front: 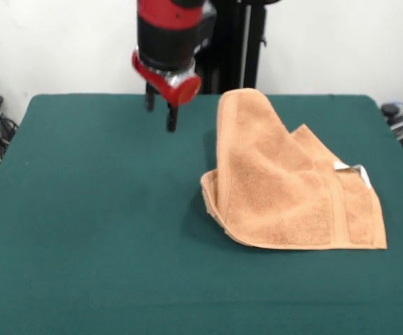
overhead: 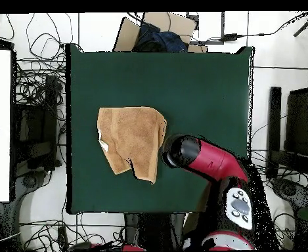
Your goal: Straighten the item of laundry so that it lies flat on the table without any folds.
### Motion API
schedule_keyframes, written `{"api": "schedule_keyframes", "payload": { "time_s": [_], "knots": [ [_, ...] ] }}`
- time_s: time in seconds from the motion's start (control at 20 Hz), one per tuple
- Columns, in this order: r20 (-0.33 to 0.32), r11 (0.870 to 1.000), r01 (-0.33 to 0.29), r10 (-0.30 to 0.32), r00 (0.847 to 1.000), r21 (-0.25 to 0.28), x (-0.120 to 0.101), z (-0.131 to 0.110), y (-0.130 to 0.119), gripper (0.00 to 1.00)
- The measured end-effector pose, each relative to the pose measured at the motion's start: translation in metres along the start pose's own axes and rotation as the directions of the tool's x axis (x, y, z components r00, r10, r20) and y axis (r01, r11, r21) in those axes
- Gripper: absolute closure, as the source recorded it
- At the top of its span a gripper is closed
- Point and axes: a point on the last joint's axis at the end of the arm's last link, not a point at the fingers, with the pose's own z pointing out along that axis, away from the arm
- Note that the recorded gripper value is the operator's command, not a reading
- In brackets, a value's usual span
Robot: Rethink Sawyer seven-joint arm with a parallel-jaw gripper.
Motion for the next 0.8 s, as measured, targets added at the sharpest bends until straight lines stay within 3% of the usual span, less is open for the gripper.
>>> {"api": "schedule_keyframes", "payload": {
  "time_s": [0.05, 0.3, 0.6, 0.8],
  "knots": [
    [0.046, 0.999, 0.051, -0.051, 0.998, 0.007, 0.006, 0.019, 0.004, 0.0],
    [0.089, 0.992, 0.123, -0.123, 0.988, 0.007, 0.025, 0.043, 0.015, 0.0],
    [0.035, 0.986, 0.17, -0.169, 0.985, -0.003, 0.055, 0.067, 0.018, 0.0],
    [-0.001, 0.983, 0.185, -0.185, 0.983, -0.021, 0.064, 0.07, 0.023, 0.0]
  ]
}}
